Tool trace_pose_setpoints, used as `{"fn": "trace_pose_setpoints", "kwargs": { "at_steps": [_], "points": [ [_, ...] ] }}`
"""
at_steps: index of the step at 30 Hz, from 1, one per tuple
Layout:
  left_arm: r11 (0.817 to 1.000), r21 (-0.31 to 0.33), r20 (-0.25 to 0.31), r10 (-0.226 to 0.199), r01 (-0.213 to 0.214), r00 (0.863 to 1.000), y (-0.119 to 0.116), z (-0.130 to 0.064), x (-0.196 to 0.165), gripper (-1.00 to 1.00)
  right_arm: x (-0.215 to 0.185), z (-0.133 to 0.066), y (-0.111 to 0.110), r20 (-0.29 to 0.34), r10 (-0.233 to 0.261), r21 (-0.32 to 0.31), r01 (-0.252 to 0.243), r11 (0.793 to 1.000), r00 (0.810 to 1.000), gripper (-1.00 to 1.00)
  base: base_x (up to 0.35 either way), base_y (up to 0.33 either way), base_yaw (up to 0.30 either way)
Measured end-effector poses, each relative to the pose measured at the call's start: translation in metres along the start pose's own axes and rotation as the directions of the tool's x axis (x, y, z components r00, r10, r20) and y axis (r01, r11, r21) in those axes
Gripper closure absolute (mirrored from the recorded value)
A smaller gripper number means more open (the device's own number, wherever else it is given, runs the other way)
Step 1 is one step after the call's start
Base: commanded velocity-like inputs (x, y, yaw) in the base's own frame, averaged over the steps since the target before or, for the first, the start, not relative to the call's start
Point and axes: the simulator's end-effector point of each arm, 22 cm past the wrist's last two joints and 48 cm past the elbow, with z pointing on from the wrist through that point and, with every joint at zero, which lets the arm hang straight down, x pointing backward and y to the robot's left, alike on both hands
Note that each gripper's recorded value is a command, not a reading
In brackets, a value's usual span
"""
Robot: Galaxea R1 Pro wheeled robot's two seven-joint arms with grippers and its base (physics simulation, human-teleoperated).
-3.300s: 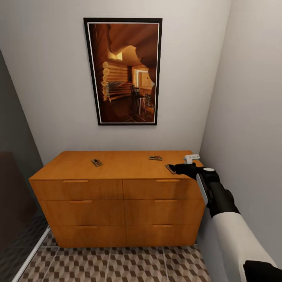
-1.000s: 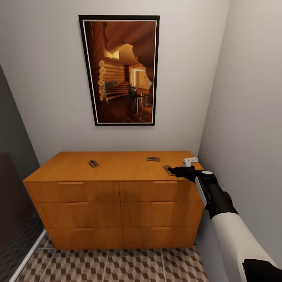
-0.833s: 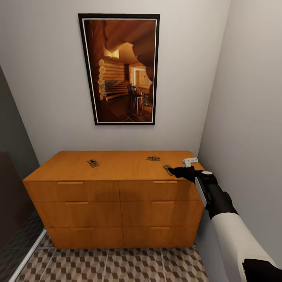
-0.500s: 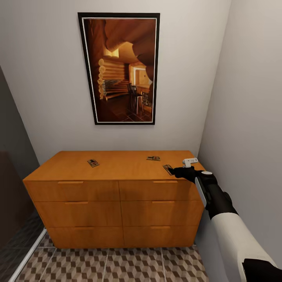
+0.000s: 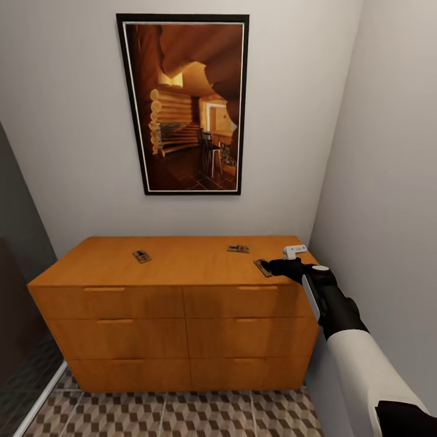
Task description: Take the four mousetraps from the cabinet in the bathroom and place them on the bathroom floor. Make sure all four end up on the same floor surface, and ensure that at least two of them are either under or directly next to the same bathroom sink.
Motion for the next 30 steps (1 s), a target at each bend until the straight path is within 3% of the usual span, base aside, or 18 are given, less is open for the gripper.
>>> {"fn": "trace_pose_setpoints", "kwargs": {
  "at_steps": [30],
  "points": [
    [1.000,0.000,-0.002,0.000,0.000,1.000,0.000,0.000,0.001,-1.00,0.017,0.006,0.001,-0.030,0.006,-0.005,-0.006,1.000,1.000,-1.00,0.009,0.000,0.000]
  ]
}}
